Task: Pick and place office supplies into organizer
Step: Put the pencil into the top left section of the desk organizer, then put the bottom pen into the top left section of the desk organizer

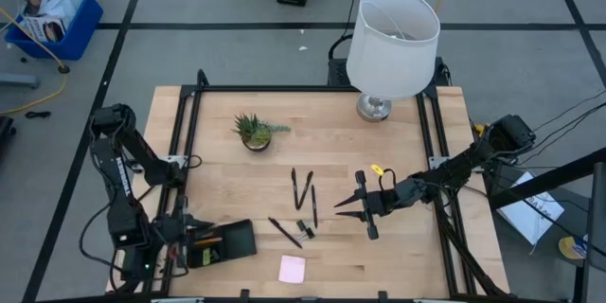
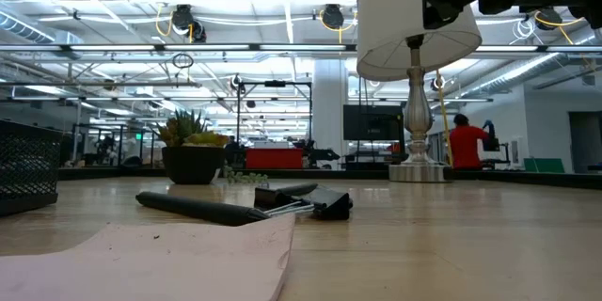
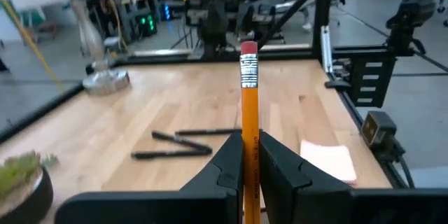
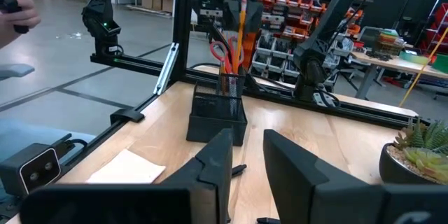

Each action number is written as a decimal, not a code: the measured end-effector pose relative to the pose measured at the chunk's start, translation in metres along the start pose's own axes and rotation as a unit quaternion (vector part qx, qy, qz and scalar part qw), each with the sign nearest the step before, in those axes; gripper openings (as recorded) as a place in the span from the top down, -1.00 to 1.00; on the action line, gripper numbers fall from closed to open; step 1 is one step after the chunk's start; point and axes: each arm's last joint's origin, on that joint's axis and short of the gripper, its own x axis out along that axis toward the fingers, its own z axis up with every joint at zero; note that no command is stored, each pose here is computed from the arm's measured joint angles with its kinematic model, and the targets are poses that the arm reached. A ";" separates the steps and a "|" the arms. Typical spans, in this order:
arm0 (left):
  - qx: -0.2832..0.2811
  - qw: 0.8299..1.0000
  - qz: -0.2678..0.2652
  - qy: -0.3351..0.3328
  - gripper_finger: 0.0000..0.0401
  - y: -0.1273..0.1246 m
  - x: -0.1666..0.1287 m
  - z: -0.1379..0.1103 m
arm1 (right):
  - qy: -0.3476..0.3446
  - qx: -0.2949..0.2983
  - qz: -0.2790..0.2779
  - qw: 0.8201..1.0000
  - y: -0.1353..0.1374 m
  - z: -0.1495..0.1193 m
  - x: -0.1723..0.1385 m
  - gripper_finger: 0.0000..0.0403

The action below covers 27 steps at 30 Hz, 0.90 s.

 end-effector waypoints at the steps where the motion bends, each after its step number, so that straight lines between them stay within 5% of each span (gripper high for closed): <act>1: -0.005 1.000 0.003 0.004 0.85 0.002 0.001 -0.002 | 0.000 0.000 0.000 1.000 0.000 0.000 0.000 0.63; 10: -0.069 0.997 0.015 0.024 0.76 0.010 0.007 -0.015 | -0.001 0.000 0.000 1.000 0.000 0.000 0.000 0.63; 27: -0.114 0.993 0.008 0.027 -0.22 0.006 0.008 -0.014 | 0.001 0.000 0.000 1.000 0.000 0.000 0.000 0.63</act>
